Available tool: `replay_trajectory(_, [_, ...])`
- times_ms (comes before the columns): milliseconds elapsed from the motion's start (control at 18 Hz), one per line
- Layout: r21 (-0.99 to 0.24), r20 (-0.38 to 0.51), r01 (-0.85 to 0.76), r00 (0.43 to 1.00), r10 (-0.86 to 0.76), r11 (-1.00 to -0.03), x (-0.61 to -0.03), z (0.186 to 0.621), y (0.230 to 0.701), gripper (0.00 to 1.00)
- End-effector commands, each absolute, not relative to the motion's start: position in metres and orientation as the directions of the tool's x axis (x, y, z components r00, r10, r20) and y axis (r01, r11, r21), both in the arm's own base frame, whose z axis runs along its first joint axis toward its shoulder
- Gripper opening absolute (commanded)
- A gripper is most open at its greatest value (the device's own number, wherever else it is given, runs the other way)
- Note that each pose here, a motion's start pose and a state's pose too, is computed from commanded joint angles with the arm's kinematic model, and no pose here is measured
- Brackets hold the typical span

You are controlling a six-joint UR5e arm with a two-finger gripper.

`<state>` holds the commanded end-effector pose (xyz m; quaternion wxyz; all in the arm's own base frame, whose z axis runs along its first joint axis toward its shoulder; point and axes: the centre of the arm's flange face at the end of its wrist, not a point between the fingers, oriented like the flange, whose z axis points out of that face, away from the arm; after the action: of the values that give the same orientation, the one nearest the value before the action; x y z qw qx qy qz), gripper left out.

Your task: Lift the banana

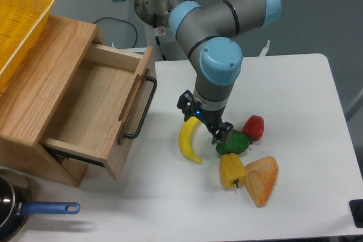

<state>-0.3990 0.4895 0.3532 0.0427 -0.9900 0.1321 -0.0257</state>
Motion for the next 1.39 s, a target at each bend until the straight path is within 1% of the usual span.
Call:
replay_trajectory(278, [-0.096, 0.029, -0.262, 0.964, -0.265, -0.960, -0.403, 0.358, 0.491, 1.00])
replay_trajectory(500, [-0.082, 0.057, -0.235, 0.969, -0.240, -0.969, -0.397, 0.344, 0.490, 1.00])
replay_trajectory(722, [-0.080, 0.070, -0.213, 0.973, -0.218, -0.974, -0.394, 0.340, 0.488, 1.00])
replay_trajectory(889, [-0.072, 0.084, -0.181, 0.979, -0.186, -0.981, -0.390, 0.327, 0.486, 1.00])
replay_trajectory(1056, [-0.072, 0.085, -0.071, 0.993, -0.077, -0.995, -0.389, 0.312, 0.490, 1.00])
replay_trajectory(1167, [-0.063, 0.097, -0.063, 0.993, -0.069, -0.996, -0.384, 0.303, 0.496, 1.00])
replay_trajectory(1389, [-0.042, 0.126, -0.053, 0.990, -0.058, -0.998, -0.380, 0.286, 0.492, 1.00])
